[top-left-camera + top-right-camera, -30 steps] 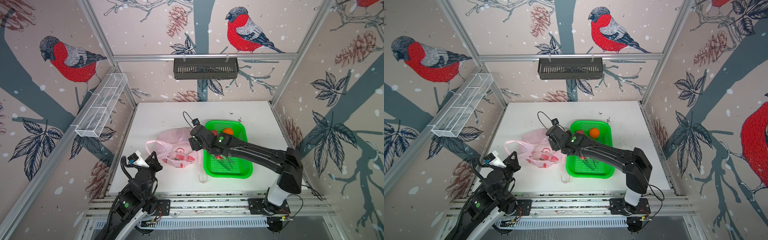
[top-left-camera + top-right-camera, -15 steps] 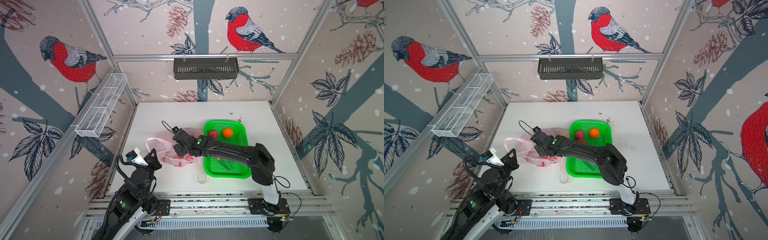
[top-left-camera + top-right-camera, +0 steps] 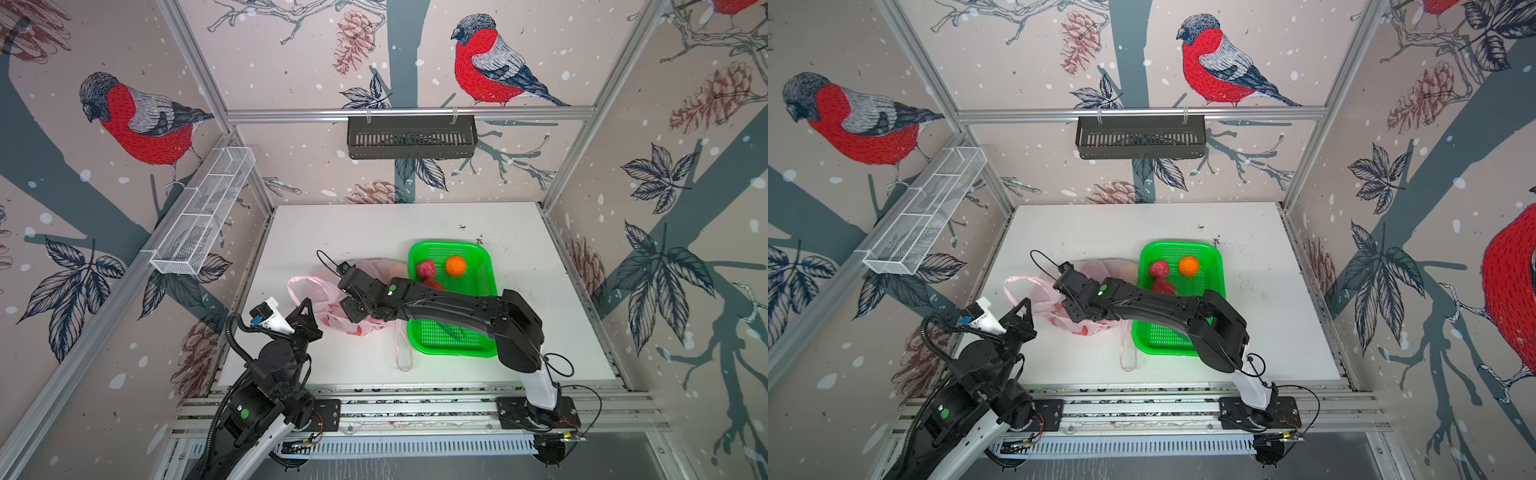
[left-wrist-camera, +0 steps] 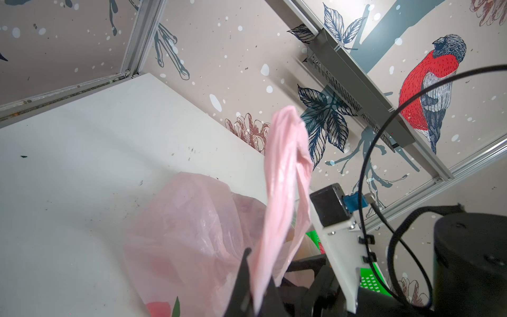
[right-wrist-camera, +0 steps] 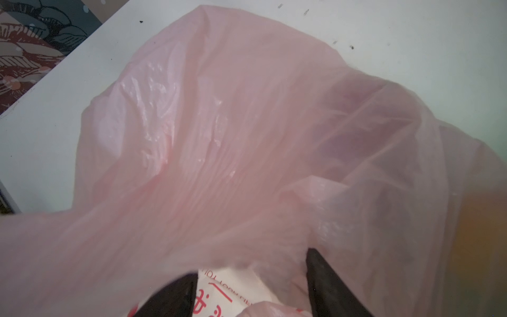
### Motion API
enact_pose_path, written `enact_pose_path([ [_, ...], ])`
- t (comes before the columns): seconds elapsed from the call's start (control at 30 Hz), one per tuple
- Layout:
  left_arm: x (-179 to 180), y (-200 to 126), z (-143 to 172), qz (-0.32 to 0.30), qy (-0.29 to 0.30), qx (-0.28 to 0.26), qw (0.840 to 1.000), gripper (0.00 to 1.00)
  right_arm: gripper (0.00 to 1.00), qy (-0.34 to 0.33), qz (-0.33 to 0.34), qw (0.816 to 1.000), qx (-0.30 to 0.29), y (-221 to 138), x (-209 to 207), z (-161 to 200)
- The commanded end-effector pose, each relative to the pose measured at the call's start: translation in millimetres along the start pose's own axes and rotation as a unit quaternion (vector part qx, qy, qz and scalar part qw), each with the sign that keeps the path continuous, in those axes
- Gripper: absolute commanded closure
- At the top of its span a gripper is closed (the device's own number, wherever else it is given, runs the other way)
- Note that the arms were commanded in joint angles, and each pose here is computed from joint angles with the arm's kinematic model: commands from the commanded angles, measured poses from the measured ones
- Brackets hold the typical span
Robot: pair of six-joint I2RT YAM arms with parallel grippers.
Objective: Untie the knot of the plastic bag and take out the fruit
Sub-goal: Pick up the fruit from the plastic bag.
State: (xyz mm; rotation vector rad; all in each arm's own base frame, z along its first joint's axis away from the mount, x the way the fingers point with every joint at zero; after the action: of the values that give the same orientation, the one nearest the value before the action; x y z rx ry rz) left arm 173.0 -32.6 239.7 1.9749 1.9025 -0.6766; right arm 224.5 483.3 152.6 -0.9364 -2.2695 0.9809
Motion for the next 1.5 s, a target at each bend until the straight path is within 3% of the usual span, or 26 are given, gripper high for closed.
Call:
enact_pose_path([
  [0.0, 1.4, -1.5, -5.0, -0.005, -0.001, -0.012, 1.0, 1.0, 0.38, 0.017, -0.001, 1.0, 0.0, 3.7, 1.0, 2.2],
  [0.2, 3.3, -5.1, -6.5, -0.006, 0.0, -0.012, 1.0, 1.0, 0.39, 0.03, 0.006, 1.0, -0.003, 7.2, -0.9, -1.9],
  [0.6, 5.3, -3.2, -1.0, -0.007, 0.006, -0.007, 1.0, 1.0, 0.44, 0.027, 0.014, 0.999, -0.029, -33.6, 20.8, -2.3],
  [0.93, -1.0, -5.5, -10.3, 0.007, 0.002, -0.02, 1.0, 1.0, 0.51, 0.046, 0.008, 0.999, -0.022, -19.7, 30.4, 13.0],
  [1.27, 1.4, -6.3, -8.5, 0.0, 0.002, -0.013, 1.0, 1.0, 0.52, 0.103, 0.051, 0.992, -0.052, 16.7, -20.1, -12.2],
  [1.47, 4.9, -4.4, -4.3, -0.008, -0.004, -0.011, 1.0, 1.0, 0.42, 0.104, 0.076, 0.989, -0.073, 26.0, -52.7, -34.1],
])
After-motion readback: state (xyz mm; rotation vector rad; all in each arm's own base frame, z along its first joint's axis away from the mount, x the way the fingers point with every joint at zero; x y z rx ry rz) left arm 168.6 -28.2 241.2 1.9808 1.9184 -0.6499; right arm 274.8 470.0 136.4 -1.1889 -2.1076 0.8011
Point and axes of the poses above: each gripper's point midway between its finger pads, its own y axis out along the fingers, its own x axis along the line the jaws close on, z = x × y, the point moved 3 cm from there along -y, back along the fingers, and after that the axes turned 6 degrees about y, right-handed, at the moved point
